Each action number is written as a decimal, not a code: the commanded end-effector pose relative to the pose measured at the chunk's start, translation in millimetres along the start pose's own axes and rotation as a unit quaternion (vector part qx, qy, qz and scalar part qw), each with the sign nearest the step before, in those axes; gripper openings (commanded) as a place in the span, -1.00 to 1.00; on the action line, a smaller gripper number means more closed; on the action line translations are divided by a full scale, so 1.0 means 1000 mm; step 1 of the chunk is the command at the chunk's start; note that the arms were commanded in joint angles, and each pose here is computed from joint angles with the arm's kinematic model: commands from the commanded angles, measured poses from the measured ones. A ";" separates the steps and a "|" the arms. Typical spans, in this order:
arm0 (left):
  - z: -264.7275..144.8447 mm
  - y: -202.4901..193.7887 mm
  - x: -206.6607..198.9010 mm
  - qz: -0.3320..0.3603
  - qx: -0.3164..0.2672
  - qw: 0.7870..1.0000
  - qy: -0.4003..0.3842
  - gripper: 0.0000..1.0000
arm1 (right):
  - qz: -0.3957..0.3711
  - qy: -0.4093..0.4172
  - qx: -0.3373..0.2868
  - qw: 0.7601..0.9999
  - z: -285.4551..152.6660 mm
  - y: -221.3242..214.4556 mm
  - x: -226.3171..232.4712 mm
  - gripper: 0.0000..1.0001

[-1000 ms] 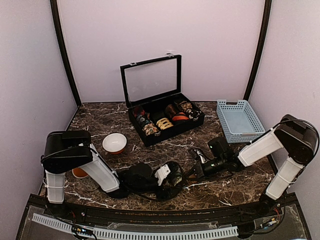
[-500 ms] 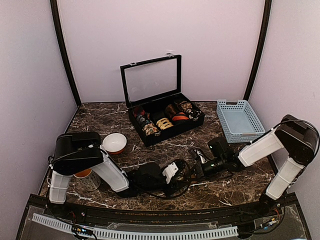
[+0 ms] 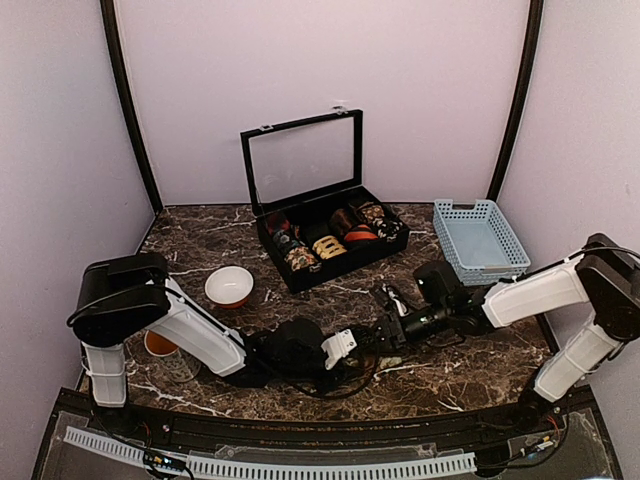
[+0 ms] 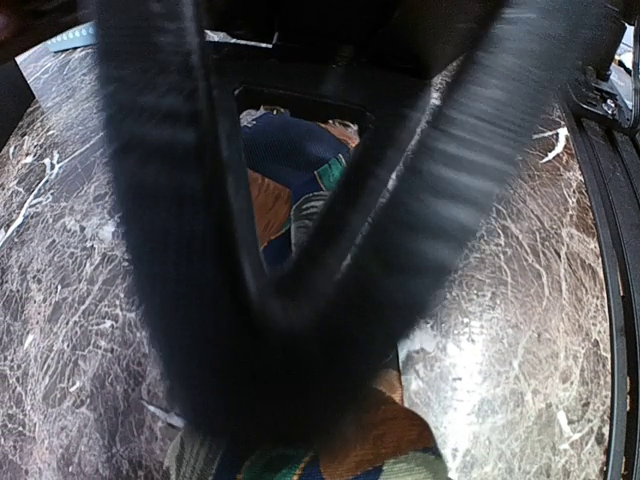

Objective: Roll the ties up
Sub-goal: Roll the tie at the center of the board.

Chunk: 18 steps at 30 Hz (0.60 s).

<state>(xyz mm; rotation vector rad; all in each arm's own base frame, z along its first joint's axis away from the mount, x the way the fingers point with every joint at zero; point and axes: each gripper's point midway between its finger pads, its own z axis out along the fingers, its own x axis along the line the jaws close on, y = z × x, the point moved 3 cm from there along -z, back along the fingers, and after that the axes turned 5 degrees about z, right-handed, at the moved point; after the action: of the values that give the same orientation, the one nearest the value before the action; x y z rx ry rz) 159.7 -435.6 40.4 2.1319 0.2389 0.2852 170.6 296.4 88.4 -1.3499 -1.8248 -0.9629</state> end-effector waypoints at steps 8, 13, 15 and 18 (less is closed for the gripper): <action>-0.008 -0.061 -0.010 0.021 0.122 0.992 -0.021 -0.47 | -0.007 -0.026 0.059 0.998 0.031 -0.020 -0.009 -0.13; -0.008 -0.060 -0.010 0.024 0.121 0.992 -0.020 -0.47 | -0.007 -0.043 0.055 0.998 0.031 -0.023 -0.017 -0.97; -0.008 -0.059 -0.009 0.025 0.121 0.992 -0.018 -0.47 | 0.000 -0.053 0.058 0.997 0.031 -0.026 -0.023 -1.00; -0.010 -0.054 -0.005 0.026 0.113 0.993 -0.007 -0.39 | 0.014 -0.065 0.058 0.996 0.029 -0.028 -0.034 -1.00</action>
<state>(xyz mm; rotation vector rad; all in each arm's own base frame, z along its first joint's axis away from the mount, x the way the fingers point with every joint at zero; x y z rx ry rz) 158.3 -431.1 38.5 2.1691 0.2144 0.2960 160.5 315.1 73.2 -1.2962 -1.8826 -0.8900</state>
